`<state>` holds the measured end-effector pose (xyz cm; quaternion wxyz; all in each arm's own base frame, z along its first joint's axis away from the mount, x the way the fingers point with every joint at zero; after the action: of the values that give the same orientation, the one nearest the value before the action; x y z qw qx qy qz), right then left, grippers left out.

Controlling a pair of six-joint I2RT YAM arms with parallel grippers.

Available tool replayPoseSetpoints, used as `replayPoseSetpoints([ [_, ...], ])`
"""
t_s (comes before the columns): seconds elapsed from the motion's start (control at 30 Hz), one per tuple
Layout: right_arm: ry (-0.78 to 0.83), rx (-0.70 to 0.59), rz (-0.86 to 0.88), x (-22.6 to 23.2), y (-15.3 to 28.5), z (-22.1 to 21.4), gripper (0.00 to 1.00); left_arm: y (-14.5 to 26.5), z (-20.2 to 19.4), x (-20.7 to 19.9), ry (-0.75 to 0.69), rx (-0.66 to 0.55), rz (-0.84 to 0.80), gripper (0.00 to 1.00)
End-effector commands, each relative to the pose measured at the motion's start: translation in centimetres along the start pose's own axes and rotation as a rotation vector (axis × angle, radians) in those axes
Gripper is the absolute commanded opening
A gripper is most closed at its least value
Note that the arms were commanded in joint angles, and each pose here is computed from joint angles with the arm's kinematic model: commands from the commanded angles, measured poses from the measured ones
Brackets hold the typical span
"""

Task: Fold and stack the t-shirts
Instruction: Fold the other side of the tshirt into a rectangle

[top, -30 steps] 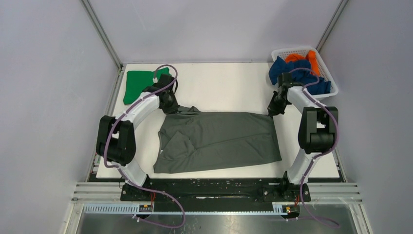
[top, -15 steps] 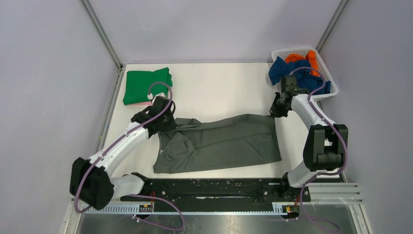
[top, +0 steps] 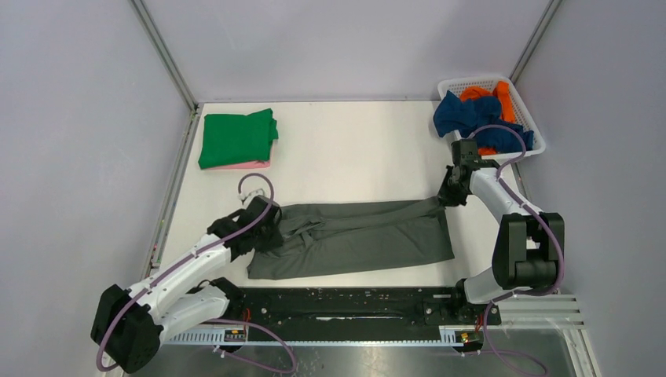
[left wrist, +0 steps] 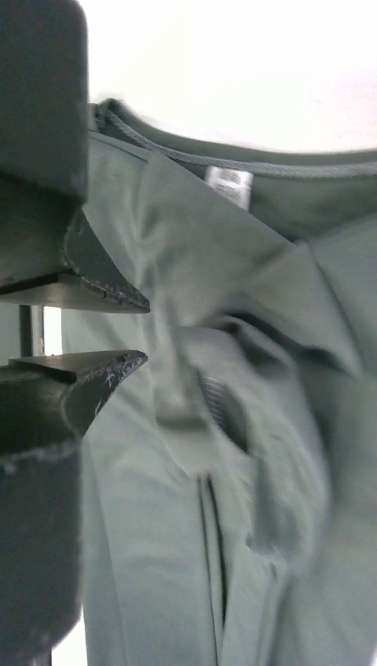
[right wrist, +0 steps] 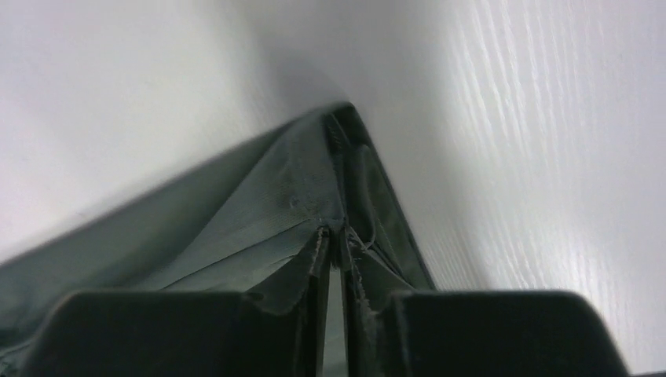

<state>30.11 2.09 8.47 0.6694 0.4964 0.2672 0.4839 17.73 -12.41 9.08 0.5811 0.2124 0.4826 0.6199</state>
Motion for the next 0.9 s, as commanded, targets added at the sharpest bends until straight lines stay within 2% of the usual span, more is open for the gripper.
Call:
replayPoseSetpoints([
  [0.0,-0.025,-0.031,-0.091,-2.1,0.8,-1.2,0.31,0.1,-3.9,1.5,0.081,0.117,0.001,0.33],
  [0.07,-0.034,-0.040,-0.099,-2.6,1.3,-1.9,0.49,1.0,-4.9,1.3,0.067,0.162,-0.045,0.50],
  [0.1,-0.035,-0.055,-0.101,-2.8,1.7,-2.0,0.65,1.6,-5.0,1.1,0.060,0.169,-0.068,0.59],
  [0.13,-0.039,-0.081,-0.113,-3.2,2.2,-1.9,0.93,2.3,-4.6,0.8,0.048,0.152,-0.096,0.78],
  [0.17,-0.043,-0.108,-0.116,-3.4,2.9,-1.7,0.99,2.7,-4.1,0.4,0.039,0.135,-0.118,0.96],
  [0.27,-0.044,-0.193,-0.048,-2.6,4.6,-0.7,0.99,3.8,-1.1,-2.1,0.005,0.045,-0.192,0.99],
  [0.33,-0.042,-0.244,0.092,-0.7,5.8,-0.1,0.99,3.6,1.1,-4.5,-0.021,-0.003,-0.232,0.99],
  [0.43,-0.031,-0.249,0.292,2.3,6.5,-0.3,0.99,2.0,3.5,-7.9,-0.092,-0.016,-0.265,0.99],
  [0.5,-0.015,-0.225,0.341,3.0,6.6,-0.8,0.99,-0.1,4.5,-9.0,-0.128,0.005,-0.220,0.99],
  [0.57,0.000,-0.193,0.340,2.9,6.5,-1.3,0.99,-2.0,4.6,-10.0,-0.163,0.061,-0.197,0.99],
  [0.7,0.015,-0.156,0.321,2.4,6.0,-2.3,0.99,-4.1,3.0,-11.5,-0.183,0.177,-0.255,0.99],
  [0.87,0.031,-0.134,0.307,2.0,5.8,-2.9,0.99,-3.6,0.3,-11.9,-0.196,0.253,-0.327,0.99],
])
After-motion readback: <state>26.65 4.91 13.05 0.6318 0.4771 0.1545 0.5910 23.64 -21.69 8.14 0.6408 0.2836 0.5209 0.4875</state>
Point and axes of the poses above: each gripper's point midway between its finger pads, its own y axis back along the fingers, its own x axis along the line the jaws close on, z = x × y, the point moved 2 cm from there along y, back along the fingers
